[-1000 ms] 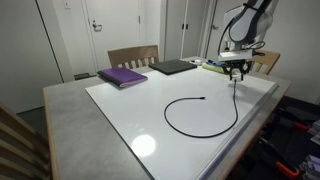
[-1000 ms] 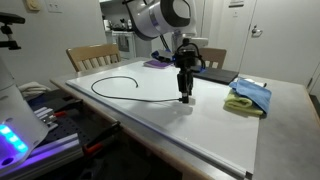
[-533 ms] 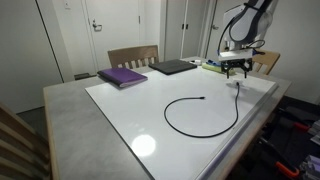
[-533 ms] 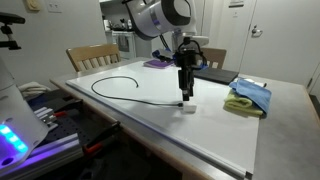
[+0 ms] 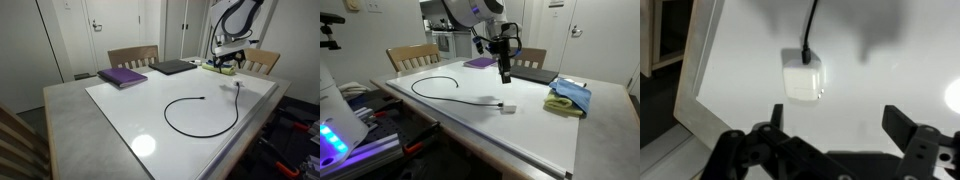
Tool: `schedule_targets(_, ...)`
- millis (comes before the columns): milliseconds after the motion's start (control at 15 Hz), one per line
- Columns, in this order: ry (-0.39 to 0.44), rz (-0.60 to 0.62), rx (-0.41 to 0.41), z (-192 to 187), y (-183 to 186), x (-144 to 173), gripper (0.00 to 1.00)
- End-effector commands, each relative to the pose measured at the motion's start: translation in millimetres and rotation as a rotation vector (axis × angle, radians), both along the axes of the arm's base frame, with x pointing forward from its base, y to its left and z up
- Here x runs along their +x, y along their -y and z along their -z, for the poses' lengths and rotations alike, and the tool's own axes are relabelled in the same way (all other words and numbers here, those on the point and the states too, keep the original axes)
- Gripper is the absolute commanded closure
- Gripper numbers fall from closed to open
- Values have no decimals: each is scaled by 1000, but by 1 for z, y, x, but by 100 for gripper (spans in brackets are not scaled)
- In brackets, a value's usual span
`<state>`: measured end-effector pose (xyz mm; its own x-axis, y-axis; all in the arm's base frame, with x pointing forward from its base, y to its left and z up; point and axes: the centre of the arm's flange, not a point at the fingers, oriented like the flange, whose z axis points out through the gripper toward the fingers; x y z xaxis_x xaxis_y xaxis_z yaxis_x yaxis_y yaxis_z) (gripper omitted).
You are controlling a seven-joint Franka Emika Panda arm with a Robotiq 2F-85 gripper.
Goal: Place the charger straight across the board
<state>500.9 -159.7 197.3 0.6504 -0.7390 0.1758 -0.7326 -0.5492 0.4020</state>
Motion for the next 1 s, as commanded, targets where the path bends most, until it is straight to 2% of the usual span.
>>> schedule_targets(0, -75, -183, 6, -12, -40, 24, 0)
schedule_targets(467, -154, -546, 100, -11, -116, 36, 0)
schedule_targets(933, -109, -914, 213, -29, -140, 29, 0)
